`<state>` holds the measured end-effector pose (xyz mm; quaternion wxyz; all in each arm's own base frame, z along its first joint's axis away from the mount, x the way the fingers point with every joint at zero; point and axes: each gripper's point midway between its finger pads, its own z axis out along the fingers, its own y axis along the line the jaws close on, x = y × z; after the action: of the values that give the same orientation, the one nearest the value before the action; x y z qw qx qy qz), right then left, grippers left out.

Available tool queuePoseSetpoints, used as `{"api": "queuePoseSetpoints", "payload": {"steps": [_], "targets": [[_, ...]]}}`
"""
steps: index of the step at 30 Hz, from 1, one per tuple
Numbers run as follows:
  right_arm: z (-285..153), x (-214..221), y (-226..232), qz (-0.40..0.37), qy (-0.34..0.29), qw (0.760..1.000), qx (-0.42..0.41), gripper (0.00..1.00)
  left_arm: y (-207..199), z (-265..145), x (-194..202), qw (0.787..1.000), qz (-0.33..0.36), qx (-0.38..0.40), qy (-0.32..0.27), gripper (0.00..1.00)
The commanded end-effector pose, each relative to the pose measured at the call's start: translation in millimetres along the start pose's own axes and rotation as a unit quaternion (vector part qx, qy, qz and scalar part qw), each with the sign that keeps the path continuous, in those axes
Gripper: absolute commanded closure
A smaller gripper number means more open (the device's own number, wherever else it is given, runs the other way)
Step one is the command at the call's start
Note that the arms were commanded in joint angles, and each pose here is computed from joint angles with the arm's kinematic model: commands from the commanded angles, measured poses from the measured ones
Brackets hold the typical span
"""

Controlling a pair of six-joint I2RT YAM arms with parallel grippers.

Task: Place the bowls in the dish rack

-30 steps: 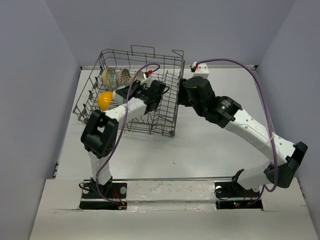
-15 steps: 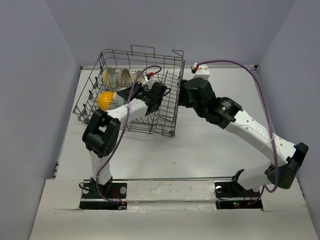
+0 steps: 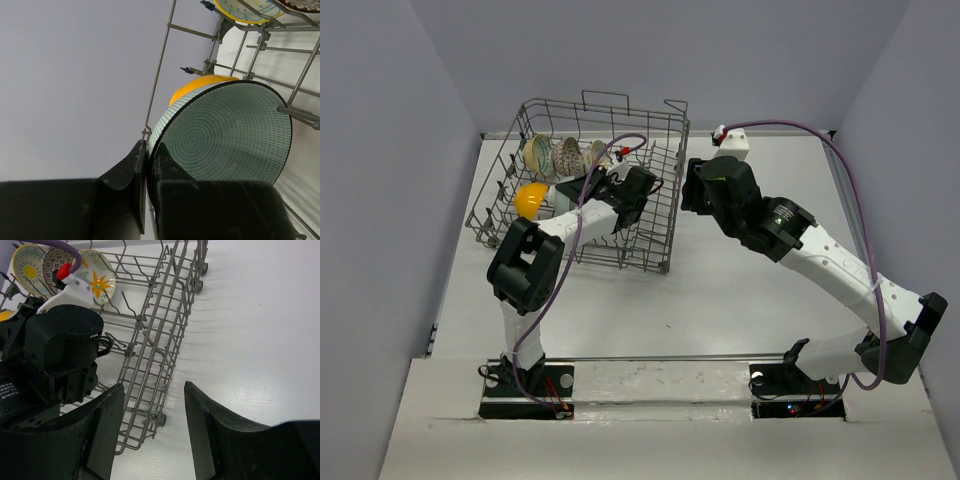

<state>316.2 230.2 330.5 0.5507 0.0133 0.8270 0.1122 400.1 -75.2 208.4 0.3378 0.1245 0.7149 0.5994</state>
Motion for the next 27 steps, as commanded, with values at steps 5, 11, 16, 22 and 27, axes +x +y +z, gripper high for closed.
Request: {"api": "queuePoseSetpoints", "payload": {"steps": [5,11,16,22,27], "targets": [[-8.4,-18.3,-1.2,0.027,-0.035,0.999,-0.002,0.43,15.8,-5.1,14.1,0.999,0.005,-0.048,0.021,1.00],[-10.0,-20.0,-2.2,0.029,-0.038,0.999,-0.002,0.43,24.3,-5.0,17.7,0.998,0.005,-0.052,0.025,1.00],[-10.7,-20.0,-2.5,0.029,-0.039,0.999,-0.003,0.43,36.9,0.3,20.4,0.999,-0.010,-0.046,0.028,1.00],[-11.6,-21.0,-3.0,0.030,-0.040,0.999,-0.003,0.43,47.8,1.9,21.2,0.999,-0.018,-0.039,0.026,1.00],[-11.7,-20.0,-2.9,0.030,-0.039,0.999,-0.004,0.43,52.2,1.6,24.8,0.999,-0.025,-0.038,0.024,1.00]]}}
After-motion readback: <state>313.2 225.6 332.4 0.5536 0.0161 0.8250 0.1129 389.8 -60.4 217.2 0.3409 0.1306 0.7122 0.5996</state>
